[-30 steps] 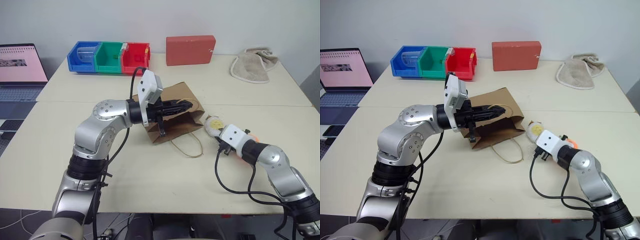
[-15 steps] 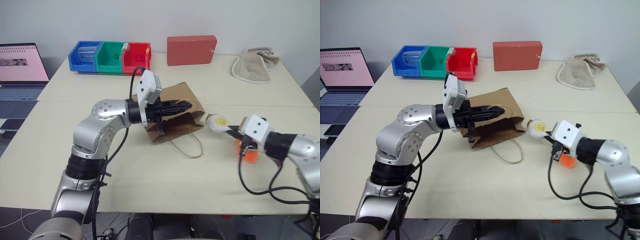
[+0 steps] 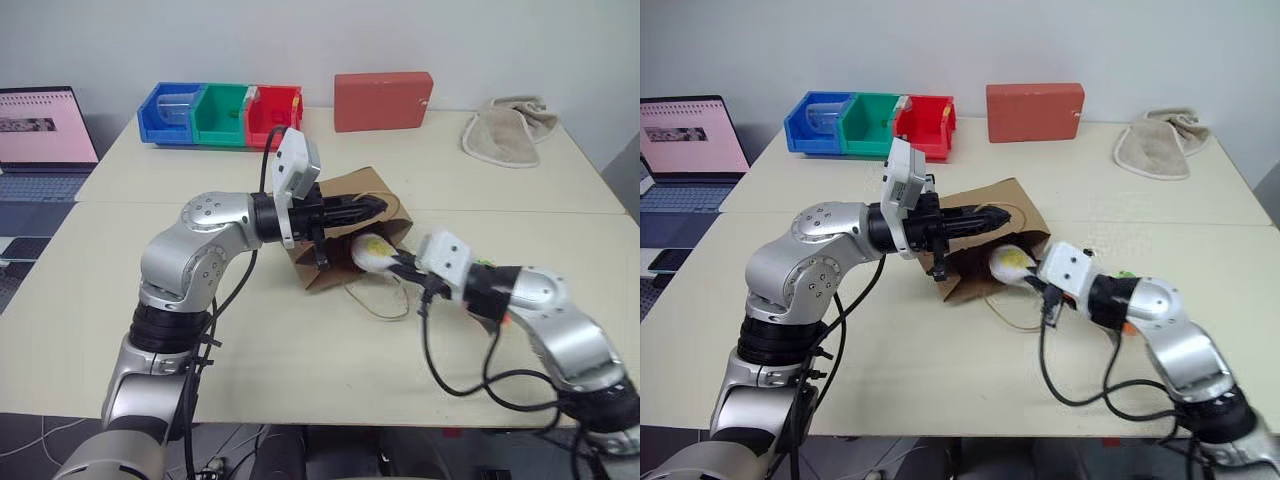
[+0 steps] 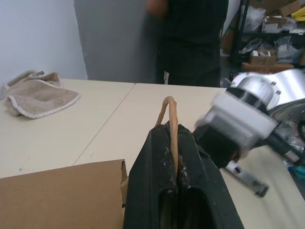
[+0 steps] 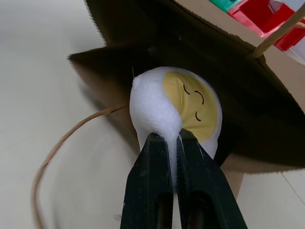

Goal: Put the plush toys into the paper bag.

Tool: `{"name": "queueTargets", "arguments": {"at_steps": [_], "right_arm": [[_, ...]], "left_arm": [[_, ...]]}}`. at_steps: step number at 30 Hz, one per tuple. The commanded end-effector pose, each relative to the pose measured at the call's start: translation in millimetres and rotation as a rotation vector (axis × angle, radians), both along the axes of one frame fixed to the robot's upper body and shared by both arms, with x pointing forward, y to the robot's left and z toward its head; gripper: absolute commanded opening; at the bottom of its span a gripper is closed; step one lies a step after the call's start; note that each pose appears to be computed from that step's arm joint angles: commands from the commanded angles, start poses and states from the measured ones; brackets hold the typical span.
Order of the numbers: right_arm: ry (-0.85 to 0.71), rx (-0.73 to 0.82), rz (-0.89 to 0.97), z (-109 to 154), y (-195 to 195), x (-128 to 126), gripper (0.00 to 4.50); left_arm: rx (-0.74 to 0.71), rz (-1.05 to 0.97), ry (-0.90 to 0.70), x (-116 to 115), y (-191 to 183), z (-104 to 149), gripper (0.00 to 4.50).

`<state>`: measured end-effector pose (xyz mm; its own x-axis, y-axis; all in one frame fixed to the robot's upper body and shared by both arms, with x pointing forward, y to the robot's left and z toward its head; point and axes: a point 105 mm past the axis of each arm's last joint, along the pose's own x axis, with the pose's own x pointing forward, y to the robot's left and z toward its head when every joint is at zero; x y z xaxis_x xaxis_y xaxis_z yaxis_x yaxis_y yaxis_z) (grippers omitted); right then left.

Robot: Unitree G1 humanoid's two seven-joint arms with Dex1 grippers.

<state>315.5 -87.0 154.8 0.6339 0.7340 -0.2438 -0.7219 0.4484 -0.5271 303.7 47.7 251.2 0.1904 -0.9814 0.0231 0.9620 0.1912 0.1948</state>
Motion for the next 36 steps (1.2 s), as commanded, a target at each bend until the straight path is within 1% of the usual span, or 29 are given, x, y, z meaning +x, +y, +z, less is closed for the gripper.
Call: {"name": "queueTargets", "arguments": {"at_steps": [1, 6, 10, 12, 15, 18, 22, 24, 25, 27, 30, 32, 34, 36], "right_arm": [[-0.103, -0.004, -0.055, 7, 4, 15, 0.05], [-0.174, -0.046, -0.084, -4, 14, 32, 0.05], [-0.235, -0.004, -0.14, 2, 22, 44, 0.05], [-0.224, 0.03, -0.158, 2, 24, 47, 0.05], [-0.212, 0.043, -0.153, -1, 29, 45, 0.76], [-0.205, 0.041, -0.14, -2, 30, 41, 1.82], [-0.224, 0.044, -0.125, 6, 27, 37, 3.31], [-0.215, 0.041, -0.114, 9, 23, 33, 4.05], [-0.201, 0.037, -0.095, 11, 21, 29, 4.36], [-0.168, 0.039, -0.058, 14, 18, 20, 4.36], [-0.047, 0.032, 0.044, 18, 7, -6, 4.36], [0.052, -0.017, 0.094, 19, -16, -26, 4.36], [0.11, -0.069, 0.093, 22, -40, -38, 4.36], [0.132, -0.093, -0.013, 27, -70, -35, 4.36]], "left_arm": [[-0.018, -0.028, -0.05, -9, -2, 14, 0.0], [-0.008, -0.036, -0.051, -11, -2, 12, 0.0], [-0.009, -0.04, -0.043, -12, -2, 11, 0.0], [-0.01, -0.041, -0.04, -12, -2, 10, 0.0], [-0.014, -0.014, -0.045, -8, -3, 11, 0.0], [-0.017, -0.003, -0.04, -6, -5, 10, 0.0], [-0.016, 0.005, -0.038, -5, -6, 7, 0.0], [-0.021, 0.009, -0.038, -4, -7, 8, 0.0], [-0.023, 0.013, -0.038, -3, -7, 8, 0.0], [-0.023, 0.018, -0.038, -2, -8, 6, 0.0], [-0.023, 0.021, -0.04, -2, -10, 4, 0.0], [-0.022, 0.022, -0.043, -2, -10, 3, 0.0], [-0.022, 0.023, -0.045, -1, -10, 2, 0.0], [-0.021, 0.023, -0.045, -1, -9, 2, 0.0]]}}
